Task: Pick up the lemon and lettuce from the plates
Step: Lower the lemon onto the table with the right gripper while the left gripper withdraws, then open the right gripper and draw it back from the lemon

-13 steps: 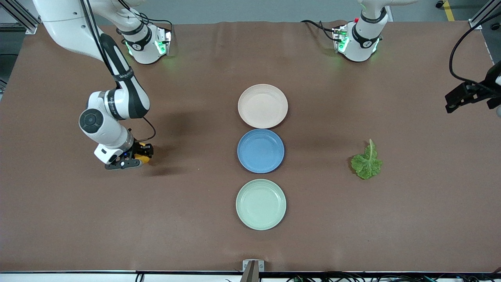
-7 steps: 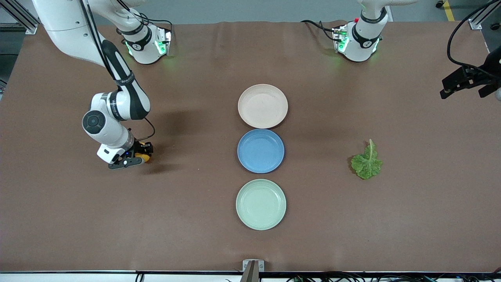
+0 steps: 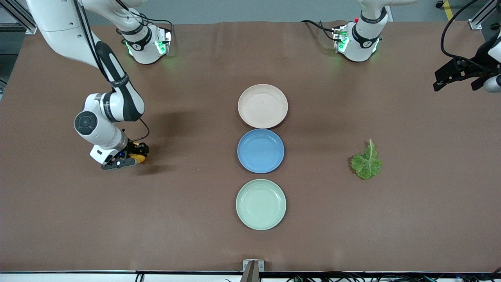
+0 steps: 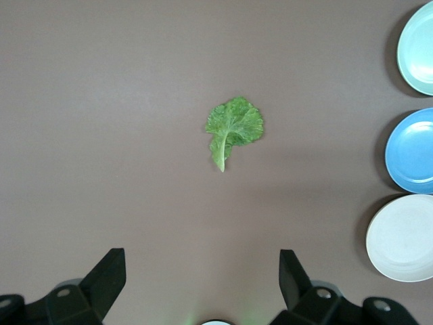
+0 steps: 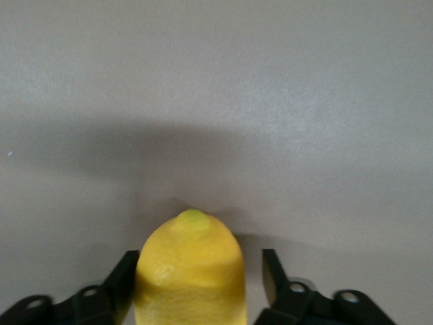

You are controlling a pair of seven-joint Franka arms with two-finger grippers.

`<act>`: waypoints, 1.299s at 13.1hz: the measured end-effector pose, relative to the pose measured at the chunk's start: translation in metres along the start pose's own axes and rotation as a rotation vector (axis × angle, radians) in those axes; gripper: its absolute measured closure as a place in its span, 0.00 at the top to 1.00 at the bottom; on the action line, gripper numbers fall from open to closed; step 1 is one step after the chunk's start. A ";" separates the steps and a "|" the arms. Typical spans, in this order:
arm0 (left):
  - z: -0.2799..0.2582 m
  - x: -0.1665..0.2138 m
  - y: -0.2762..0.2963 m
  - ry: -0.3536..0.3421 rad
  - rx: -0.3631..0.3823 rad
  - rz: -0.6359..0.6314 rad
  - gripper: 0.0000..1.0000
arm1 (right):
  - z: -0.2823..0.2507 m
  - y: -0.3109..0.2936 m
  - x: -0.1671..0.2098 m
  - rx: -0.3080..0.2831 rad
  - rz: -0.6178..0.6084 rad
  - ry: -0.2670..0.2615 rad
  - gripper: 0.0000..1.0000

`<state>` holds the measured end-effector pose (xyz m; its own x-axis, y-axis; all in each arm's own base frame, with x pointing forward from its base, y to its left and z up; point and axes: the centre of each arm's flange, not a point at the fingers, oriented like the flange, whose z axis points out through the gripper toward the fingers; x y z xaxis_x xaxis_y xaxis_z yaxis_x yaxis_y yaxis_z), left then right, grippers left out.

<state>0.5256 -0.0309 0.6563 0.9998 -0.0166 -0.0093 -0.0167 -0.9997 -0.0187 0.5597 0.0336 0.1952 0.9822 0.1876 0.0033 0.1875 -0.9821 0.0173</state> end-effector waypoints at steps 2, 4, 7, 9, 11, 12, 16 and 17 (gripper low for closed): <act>0.003 0.003 0.011 0.000 0.001 0.020 1.00 | -0.016 0.000 0.012 0.008 -0.001 -0.030 1.00; 0.004 0.003 0.016 -0.001 0.001 0.029 1.00 | -0.055 0.004 0.032 0.021 0.003 -0.079 1.00; 0.006 0.003 0.014 -0.006 0.002 0.024 1.00 | -0.146 0.027 0.057 0.043 0.042 -0.146 1.00; 0.006 0.001 0.012 -0.008 0.002 0.022 1.00 | -0.206 0.049 0.064 0.053 0.074 -0.176 1.00; 0.005 -0.002 0.012 -0.005 0.003 0.021 1.00 | -0.261 0.076 0.065 0.058 0.112 -0.179 1.00; 0.004 -0.003 0.012 -0.004 0.003 0.021 1.00 | -0.279 0.088 0.063 0.060 0.130 -0.179 1.00; 0.006 -0.006 0.010 -0.009 0.004 0.018 1.00 | -0.312 0.116 0.060 0.029 0.166 -0.158 1.00; 0.006 -0.007 0.010 -0.010 0.004 0.016 1.00 | -0.312 0.122 0.059 0.018 0.173 -0.158 1.00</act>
<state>0.5187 -0.0402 0.6501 0.9993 -0.0328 -0.0196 -0.0332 -0.9992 -0.0225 0.6387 -0.0698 0.5095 0.9883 0.0131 -0.1518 0.0152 -0.9998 0.0122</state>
